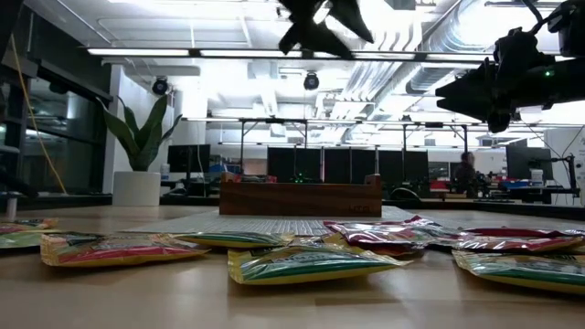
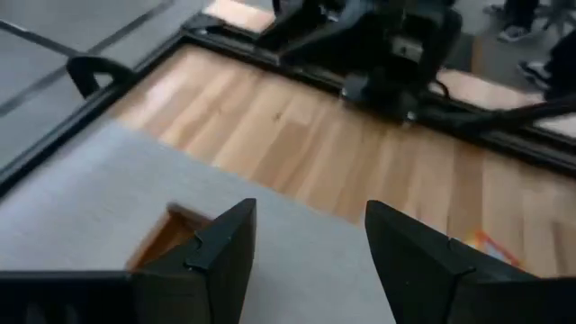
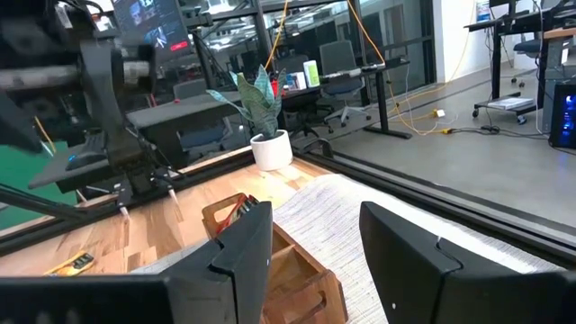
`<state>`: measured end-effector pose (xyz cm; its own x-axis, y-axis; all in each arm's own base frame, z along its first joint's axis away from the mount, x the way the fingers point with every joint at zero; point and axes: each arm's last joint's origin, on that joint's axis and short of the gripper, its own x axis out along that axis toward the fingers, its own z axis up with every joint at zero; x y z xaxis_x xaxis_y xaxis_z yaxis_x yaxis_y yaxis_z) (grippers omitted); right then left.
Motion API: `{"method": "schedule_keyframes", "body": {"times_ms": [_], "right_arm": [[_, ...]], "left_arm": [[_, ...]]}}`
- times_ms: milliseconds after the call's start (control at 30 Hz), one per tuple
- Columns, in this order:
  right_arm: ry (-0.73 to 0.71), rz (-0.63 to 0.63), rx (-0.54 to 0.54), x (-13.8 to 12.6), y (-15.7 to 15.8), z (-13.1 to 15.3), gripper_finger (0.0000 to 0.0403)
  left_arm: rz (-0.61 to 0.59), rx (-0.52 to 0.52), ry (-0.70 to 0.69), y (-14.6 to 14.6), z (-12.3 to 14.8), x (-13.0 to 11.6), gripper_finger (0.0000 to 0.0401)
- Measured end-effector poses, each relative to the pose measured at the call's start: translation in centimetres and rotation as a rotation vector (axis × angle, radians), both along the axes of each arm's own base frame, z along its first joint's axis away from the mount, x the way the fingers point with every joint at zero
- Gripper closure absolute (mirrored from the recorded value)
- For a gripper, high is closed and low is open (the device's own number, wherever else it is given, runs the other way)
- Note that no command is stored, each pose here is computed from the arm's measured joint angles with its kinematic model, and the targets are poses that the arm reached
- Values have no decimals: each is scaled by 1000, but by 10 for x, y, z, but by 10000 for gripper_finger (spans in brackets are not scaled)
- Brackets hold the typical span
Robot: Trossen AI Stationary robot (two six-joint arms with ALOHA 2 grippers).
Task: Pick & Place Tea
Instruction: Put the red tea bag into the left section of the wooden organizer
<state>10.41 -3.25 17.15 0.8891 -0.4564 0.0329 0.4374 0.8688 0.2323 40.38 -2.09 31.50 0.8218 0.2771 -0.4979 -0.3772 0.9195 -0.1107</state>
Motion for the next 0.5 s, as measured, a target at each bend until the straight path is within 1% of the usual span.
{"method": "schedule_keyframes", "body": {"times_ms": [33, 100, 200, 233, 300, 400, 500], "right_arm": [[0, 0, 0, 0, 0, 0, 238], [0, 0, 0, 0, 0, 0, 238], [0, 0, 0, 0, 0, 0, 238], [0, 0, 0, 0, 0, 0, 238], [0, 0, 0, 0, 0, 0, 238], [0, 0, 0, 0, 0, 0, 238], [0, 0, 0, 0, 0, 0, 238]], "left_arm": [[-13, -6, -12, -2, -3, -4, 197], [-38, -40, -89, -2, -12, -9, 197], [-32, -114, -122, -1, -28, -35, 196], [-28, -141, -165, 0, -30, -40, 197], [-16, -173, -188, 1, -37, -54, 196], [-30, -187, -176, -2, -42, -71, 196], [-33, -182, -197, -5, -36, -86, 196]]}}
